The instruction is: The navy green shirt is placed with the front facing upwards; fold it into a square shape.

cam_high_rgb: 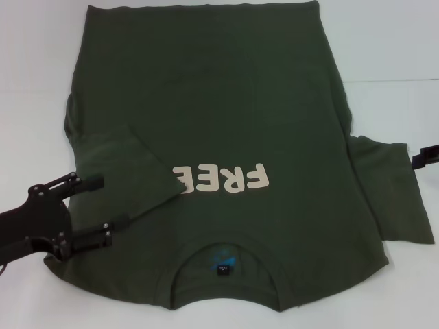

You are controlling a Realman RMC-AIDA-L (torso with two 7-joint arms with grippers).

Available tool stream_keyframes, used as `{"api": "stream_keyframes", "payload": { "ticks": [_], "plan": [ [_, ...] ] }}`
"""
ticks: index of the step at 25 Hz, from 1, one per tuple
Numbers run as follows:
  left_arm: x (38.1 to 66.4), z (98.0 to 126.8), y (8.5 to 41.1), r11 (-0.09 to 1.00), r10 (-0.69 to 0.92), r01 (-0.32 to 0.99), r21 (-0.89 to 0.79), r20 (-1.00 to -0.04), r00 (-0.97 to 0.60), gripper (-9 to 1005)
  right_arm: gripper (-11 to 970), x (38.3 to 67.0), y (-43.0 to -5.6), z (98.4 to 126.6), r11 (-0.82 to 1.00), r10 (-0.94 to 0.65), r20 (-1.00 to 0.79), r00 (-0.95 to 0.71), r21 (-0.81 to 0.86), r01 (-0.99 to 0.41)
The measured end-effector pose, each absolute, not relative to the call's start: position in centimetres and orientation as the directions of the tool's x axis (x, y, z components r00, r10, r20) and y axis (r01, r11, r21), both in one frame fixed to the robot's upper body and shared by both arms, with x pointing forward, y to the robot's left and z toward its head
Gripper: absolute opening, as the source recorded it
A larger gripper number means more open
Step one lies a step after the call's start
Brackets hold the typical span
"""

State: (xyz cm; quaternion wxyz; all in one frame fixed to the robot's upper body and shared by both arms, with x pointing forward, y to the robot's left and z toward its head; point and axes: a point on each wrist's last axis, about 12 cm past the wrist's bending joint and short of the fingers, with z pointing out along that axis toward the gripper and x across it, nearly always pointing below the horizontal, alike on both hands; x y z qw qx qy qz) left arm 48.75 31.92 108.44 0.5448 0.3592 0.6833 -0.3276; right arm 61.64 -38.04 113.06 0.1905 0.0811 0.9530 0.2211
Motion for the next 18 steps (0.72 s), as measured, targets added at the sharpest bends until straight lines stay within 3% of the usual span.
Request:
{"api": "stream_keyframes", "payload": {
  "ticks": [18],
  "plan": [
    [48.8,108.4,32.0,0.529,0.136,0.847,-0.054,-0.98,-0.148,835,836,62.1,-36.5,111.7,0.9,0.226,-0.366,-0.903,0.432,0.05]
  ]
}}
